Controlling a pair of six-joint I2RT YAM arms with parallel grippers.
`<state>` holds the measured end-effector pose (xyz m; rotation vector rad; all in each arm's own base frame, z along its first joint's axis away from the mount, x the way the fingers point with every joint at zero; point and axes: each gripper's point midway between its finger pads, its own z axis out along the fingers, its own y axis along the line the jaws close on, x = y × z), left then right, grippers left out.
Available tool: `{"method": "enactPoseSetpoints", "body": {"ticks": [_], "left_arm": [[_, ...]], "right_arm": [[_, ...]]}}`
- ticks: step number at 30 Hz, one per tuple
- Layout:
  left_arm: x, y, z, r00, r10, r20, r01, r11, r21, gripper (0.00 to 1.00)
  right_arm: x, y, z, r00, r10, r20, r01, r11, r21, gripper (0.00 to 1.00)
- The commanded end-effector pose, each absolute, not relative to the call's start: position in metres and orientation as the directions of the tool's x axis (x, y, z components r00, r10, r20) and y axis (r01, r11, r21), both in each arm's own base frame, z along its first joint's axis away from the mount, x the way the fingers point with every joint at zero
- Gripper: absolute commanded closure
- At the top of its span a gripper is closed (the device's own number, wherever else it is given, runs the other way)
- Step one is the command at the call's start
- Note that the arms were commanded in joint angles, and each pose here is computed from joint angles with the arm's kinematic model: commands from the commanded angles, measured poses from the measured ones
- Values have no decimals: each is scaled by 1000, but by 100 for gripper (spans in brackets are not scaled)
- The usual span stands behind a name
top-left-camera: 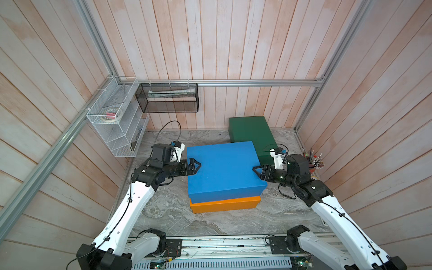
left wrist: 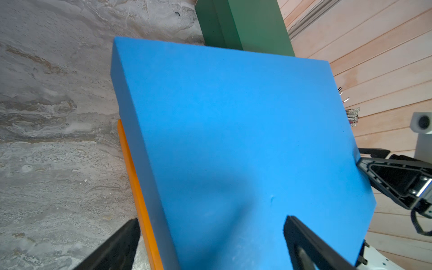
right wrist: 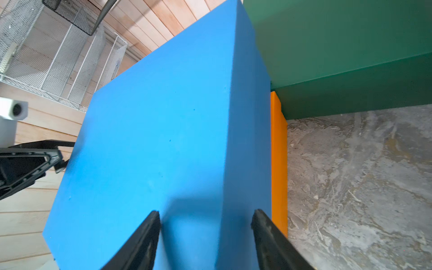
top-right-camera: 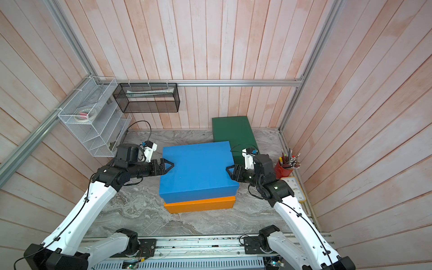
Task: Stack the shoeboxes
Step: Adjust the shoebox.
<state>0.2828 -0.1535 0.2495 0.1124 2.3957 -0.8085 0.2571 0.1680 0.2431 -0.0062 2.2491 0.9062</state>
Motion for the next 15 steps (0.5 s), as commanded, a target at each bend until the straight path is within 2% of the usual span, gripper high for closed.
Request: {"method": "enactPoseSetpoints", "body": {"ticks": [1,15], "left_arm": [[280,-156,254,-810,-108,-577,277,796,-538,1],[269,-165,251,-829,-123,-546,272,764,-584,1]], "right_arm": [[251,174,247,-754,264,-602,-254,727,638,36],[241,169,248,-755,281,-593,-215,749,627,39]]}}
